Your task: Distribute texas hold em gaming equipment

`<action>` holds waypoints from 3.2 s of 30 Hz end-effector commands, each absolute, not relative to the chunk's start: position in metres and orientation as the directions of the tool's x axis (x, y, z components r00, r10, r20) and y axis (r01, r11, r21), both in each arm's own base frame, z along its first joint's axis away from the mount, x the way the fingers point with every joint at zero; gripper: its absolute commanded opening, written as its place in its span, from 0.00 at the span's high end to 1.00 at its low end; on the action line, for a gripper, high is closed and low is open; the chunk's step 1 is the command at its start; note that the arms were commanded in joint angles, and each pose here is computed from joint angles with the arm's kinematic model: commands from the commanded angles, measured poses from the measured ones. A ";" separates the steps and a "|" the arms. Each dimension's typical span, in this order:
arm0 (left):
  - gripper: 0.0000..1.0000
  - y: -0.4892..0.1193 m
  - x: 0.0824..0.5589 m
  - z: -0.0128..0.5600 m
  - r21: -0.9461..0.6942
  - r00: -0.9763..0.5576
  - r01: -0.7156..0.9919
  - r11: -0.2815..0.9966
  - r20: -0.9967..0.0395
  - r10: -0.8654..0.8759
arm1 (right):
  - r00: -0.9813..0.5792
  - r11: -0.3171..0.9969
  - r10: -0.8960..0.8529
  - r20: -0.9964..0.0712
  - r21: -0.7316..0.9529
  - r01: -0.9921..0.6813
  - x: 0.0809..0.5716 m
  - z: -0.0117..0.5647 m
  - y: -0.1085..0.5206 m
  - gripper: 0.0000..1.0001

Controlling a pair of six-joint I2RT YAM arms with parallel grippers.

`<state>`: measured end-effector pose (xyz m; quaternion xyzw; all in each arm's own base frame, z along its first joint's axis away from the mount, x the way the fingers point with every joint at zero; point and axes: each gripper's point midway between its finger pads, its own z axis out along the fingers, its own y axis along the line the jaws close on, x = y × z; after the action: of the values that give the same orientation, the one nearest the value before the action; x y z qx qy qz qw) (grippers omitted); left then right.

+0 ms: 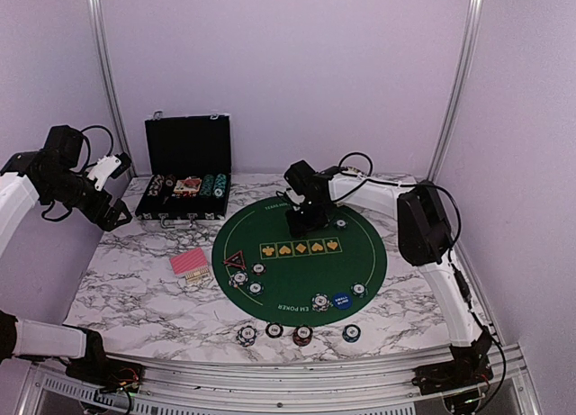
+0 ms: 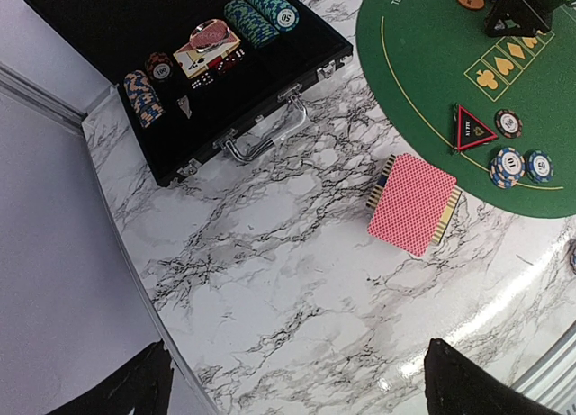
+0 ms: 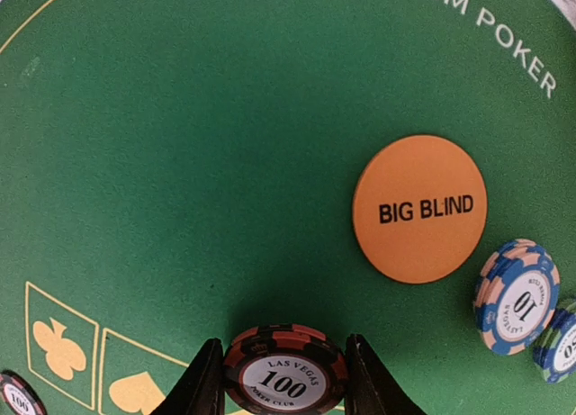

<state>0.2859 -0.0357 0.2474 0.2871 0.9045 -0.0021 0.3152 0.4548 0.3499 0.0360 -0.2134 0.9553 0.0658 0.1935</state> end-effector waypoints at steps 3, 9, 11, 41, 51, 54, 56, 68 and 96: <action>0.01 -0.035 0.281 0.246 0.172 -0.647 0.522 0.835 -0.558 0.519 | -0.840 0.909 -0.346 -0.417 0.072 -0.410 0.470 0.035 0.349 0.84; 0.01 -0.034 0.281 0.248 0.179 -0.646 0.518 0.836 -0.558 0.520 | -0.841 0.920 -0.328 -0.431 0.056 -0.388 0.485 0.032 0.343 0.83; 0.01 -0.033 0.281 0.248 0.182 -0.646 0.516 0.837 -0.559 0.520 | -0.840 0.919 -0.326 -0.433 0.061 -0.388 0.488 0.031 0.344 0.82; 0.01 -0.033 0.279 0.254 0.194 -0.636 0.516 0.834 -0.565 0.526 | -0.785 0.899 -0.372 -0.495 0.016 -0.437 0.472 0.081 0.358 0.36; 0.01 -0.032 0.277 0.253 0.198 -0.637 0.515 0.834 -0.562 0.527 | -0.689 0.818 -0.475 -0.547 0.013 -0.575 0.354 0.145 0.375 0.33; 0.01 -0.032 0.277 0.253 0.196 -0.639 0.514 0.835 -0.561 0.526 | -0.691 0.791 -0.501 -0.522 0.048 -0.610 0.300 0.143 0.369 0.31; 0.01 -0.032 0.277 0.254 0.197 -0.639 0.512 0.836 -0.562 0.525 | -0.705 0.776 -0.529 -0.473 0.068 -0.628 0.262 0.128 0.361 0.30; 0.01 -0.035 0.276 0.254 0.180 -0.637 0.518 0.836 -0.572 0.517 | -0.719 0.718 -0.615 -0.322 0.148 -0.680 0.139 0.079 0.359 0.16; 0.01 -0.034 0.277 0.256 0.185 -0.638 0.513 0.838 -0.570 0.517 | -0.694 0.680 -0.673 -0.257 0.153 -0.717 0.125 0.050 0.370 0.40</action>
<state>0.2817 -0.0326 0.2491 0.2846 0.9058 0.0061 0.3139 0.1265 0.3584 0.0462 -0.3772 0.9158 0.1070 0.0872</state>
